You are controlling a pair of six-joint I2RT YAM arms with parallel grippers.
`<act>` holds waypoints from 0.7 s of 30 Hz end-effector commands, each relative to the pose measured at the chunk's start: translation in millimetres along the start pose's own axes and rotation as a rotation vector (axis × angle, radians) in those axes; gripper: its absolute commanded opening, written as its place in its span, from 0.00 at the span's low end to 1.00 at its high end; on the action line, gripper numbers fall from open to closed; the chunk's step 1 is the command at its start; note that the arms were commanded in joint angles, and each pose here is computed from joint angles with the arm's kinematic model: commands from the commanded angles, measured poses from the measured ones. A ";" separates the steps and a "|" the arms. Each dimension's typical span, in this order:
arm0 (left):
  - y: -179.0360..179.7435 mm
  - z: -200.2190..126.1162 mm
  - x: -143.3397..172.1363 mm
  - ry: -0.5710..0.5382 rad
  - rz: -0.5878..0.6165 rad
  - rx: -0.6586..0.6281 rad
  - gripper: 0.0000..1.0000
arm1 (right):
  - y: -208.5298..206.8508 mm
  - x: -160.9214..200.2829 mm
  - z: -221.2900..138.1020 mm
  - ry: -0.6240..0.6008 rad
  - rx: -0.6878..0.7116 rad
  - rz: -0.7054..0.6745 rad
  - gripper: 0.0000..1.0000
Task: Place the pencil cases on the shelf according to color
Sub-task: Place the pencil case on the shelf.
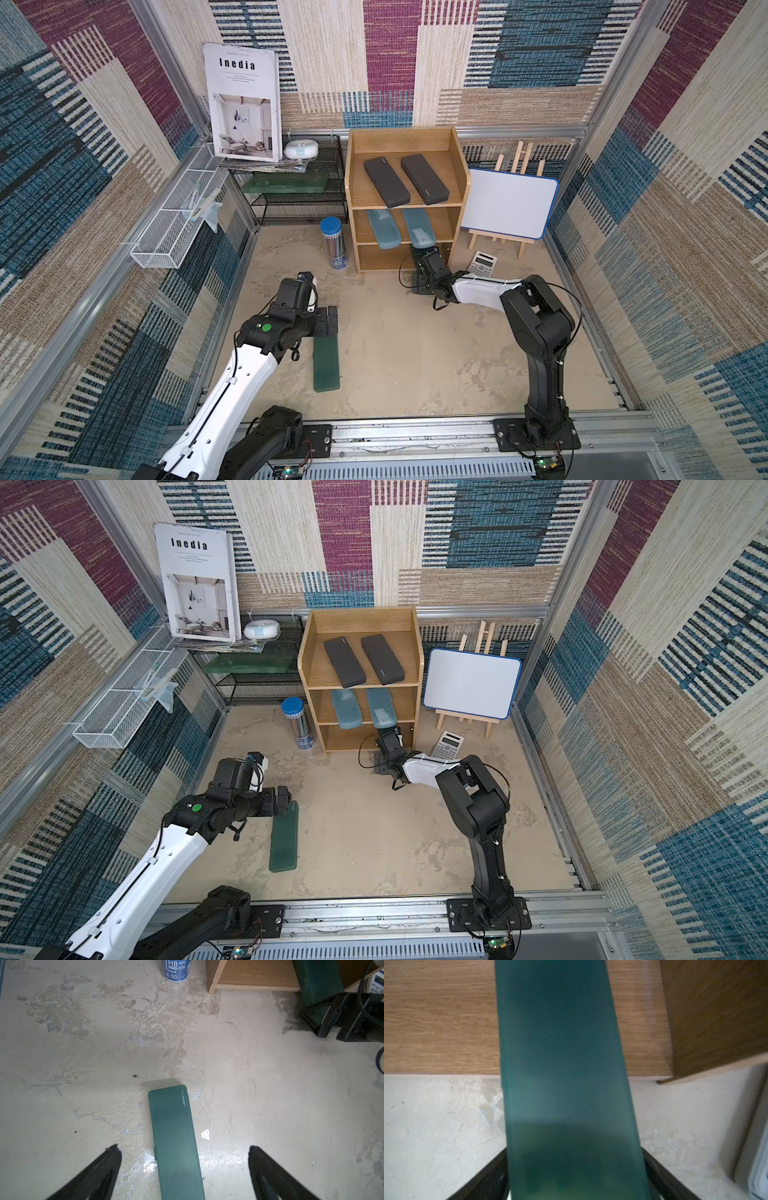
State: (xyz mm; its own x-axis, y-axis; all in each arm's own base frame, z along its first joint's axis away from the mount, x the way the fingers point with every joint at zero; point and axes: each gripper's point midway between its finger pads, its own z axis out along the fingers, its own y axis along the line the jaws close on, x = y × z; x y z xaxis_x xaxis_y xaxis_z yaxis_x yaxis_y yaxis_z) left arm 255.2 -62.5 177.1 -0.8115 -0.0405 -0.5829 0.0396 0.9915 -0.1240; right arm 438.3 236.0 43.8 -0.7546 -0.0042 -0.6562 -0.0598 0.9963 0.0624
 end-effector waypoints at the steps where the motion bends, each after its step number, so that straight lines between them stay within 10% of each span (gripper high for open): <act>1: -2.4 -2.6 -7.2 -0.028 0.010 0.011 1.00 | -1.8 -8.1 -15.1 -0.024 -0.011 0.008 0.94; 11: -4.6 -4.1 -8.2 -0.038 0.016 0.027 0.99 | -12.8 4.4 -59.5 -0.024 -0.064 0.034 0.89; 21: -11.9 -1.8 -6.4 -0.022 0.017 0.067 0.99 | -9.8 30.4 -38.6 0.025 -0.094 0.014 0.42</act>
State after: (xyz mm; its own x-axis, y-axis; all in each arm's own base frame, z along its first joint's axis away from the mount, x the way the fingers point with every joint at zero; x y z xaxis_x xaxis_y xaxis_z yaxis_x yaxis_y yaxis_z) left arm 256.3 -68.5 181.2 -0.8023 -0.0292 -0.5962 0.0723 0.9867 -0.1456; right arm 379.9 214.3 53.8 -0.7807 0.0050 -0.6249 -0.0982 0.9866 0.1305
